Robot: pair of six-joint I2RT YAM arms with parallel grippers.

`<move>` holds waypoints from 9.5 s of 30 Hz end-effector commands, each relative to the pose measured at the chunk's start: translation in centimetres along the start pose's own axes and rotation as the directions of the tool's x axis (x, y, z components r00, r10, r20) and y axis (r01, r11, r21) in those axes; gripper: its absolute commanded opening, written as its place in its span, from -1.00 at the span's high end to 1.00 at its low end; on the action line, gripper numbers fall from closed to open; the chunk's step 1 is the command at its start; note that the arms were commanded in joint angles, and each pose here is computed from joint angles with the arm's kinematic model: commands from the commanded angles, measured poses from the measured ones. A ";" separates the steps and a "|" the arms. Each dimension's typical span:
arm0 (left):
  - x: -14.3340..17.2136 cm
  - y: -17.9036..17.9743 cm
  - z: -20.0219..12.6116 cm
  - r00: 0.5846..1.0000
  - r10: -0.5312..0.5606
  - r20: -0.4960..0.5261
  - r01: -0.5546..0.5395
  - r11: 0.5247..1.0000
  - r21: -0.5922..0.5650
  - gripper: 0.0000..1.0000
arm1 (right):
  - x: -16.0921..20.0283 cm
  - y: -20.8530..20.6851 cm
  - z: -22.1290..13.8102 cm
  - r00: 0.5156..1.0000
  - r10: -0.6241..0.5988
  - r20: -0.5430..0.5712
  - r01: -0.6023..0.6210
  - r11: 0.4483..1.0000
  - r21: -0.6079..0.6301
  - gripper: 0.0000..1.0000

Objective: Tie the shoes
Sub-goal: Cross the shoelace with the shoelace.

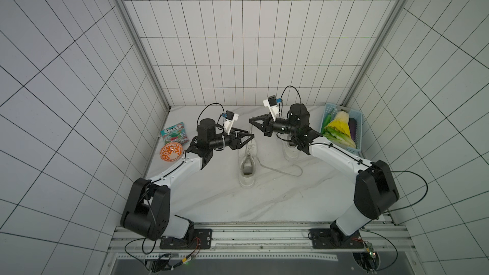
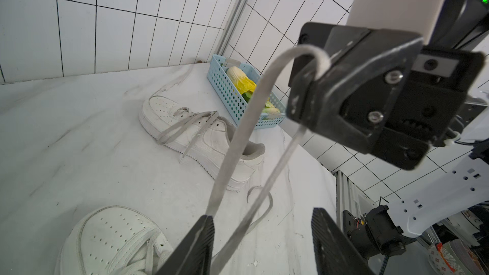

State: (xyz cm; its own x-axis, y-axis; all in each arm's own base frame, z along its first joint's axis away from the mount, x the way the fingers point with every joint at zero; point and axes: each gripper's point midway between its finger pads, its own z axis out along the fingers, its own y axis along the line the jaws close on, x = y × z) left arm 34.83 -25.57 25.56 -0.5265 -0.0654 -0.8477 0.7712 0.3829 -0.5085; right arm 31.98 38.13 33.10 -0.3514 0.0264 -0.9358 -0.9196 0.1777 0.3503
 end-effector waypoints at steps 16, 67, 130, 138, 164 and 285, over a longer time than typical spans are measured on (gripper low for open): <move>-2.9 -2.0 1.4 0.997 0.052 0.054 -0.057 0.992 0.109 0.64 | -1.6 -0.2 -1.0 0.999 -0.042 0.013 0.041 0.997 0.072 1.00; -2.5 -0.6 1.1 0.994 -0.105 0.030 0.100 0.986 0.134 0.53 | 28.5 -12.9 -25.3 0.659 0.751 -0.040 -0.110 0.149 0.983 0.16; -1.2 -4.8 -0.9 0.994 0.099 -0.051 -0.086 0.972 0.217 0.08 | -10.4 7.4 -0.3 0.988 0.154 -0.013 -0.150 0.976 0.160 1.00; -1.0 -4.7 -0.4 0.993 0.100 -0.058 -0.085 0.972 0.218 0.08 | -10.0 7.8 1.3 0.986 0.165 -0.023 -0.160 0.977 0.138 1.00; -0.3 -4.5 0.0 0.992 0.092 -0.088 -0.069 0.969 0.237 1.00 | -10.1 6.3 1.5 0.989 0.148 -0.025 -0.141 0.974 0.176 1.00; -0.2 -1.7 -2.2 1.000 -0.015 -0.019 0.019 0.973 0.231 1.00 | 14.3 -0.4 2.0 0.924 -0.165 -0.345 0.071 0.960 -0.270 0.60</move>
State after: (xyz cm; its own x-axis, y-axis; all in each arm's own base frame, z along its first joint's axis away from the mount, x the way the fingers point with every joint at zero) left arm 32.77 -24.33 26.63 -0.5574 -0.0529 -0.8285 0.8138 0.1629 -0.5579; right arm 27.67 39.44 18.63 -0.2389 -0.3542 -0.9042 -0.9591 -0.0597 0.2768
